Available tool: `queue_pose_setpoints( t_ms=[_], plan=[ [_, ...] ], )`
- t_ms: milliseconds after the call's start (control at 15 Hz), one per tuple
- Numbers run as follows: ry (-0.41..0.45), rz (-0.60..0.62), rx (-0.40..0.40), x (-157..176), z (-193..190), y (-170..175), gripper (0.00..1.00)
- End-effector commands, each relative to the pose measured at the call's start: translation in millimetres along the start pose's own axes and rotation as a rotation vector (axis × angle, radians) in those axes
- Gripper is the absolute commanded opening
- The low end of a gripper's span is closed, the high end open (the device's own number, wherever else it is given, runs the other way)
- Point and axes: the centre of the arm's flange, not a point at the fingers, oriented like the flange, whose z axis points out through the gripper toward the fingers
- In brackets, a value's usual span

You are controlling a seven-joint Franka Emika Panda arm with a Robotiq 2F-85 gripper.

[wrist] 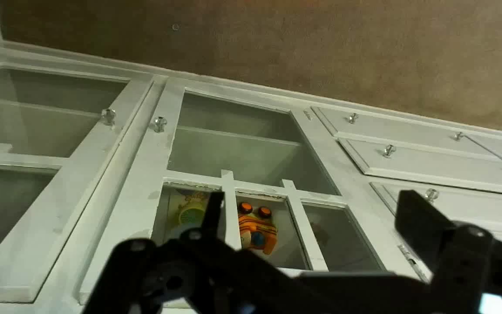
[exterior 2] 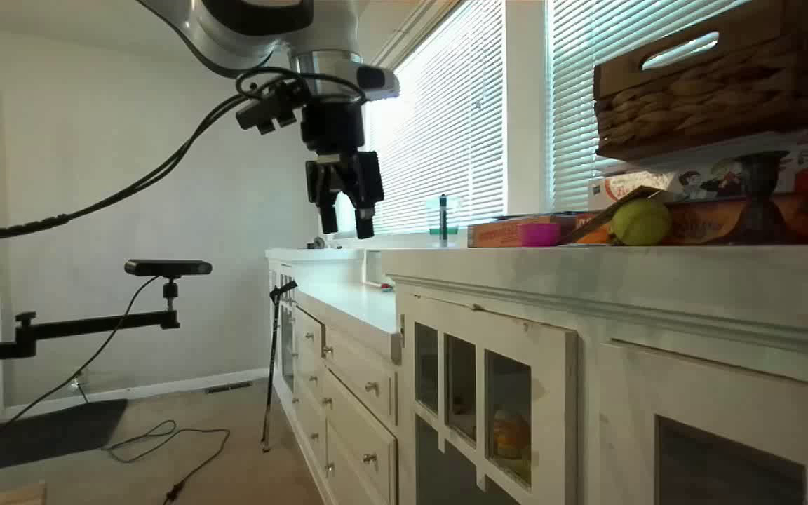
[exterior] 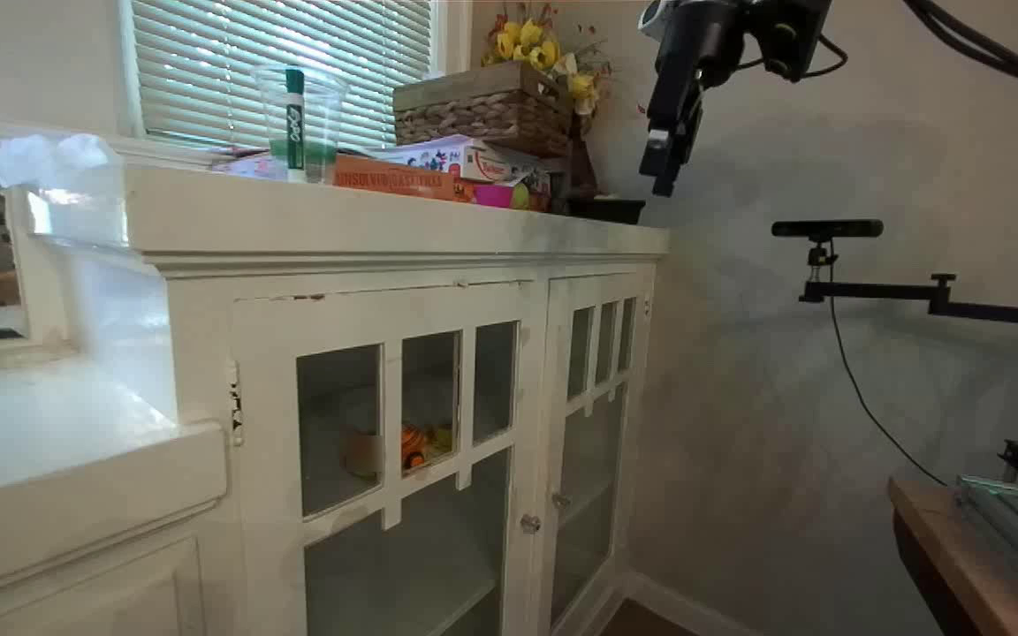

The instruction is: Open the left door of the cabinet on the right.

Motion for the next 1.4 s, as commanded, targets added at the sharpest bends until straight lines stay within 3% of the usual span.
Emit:
queue_pose_setpoints(
  t_ms=[0, 400, 467, 667, 867, 1133, 1200, 1333],
  plan=[
    [0.000, 0.000, 0.000, 0, 0, 0, 1.00],
    [0.000, 0.000, -0.020, 2, 6, 3, 1.00],
    [0.002, 0.024, -0.092, 8, 22, 13, 1.00],
    [-0.008, 0.095, -0.194, 9, 65, 70, 1.00],
    [-0.056, 0.188, -0.260, -9, 115, 133, 1.00],
    [-0.126, 0.302, -0.299, -29, 178, 181, 1.00],
    [-0.108, 0.257, -0.257, -34, 148, 172, 1.00],
    [-0.133, 0.286, -0.268, -40, 172, 181, 1.00]
  ],
)
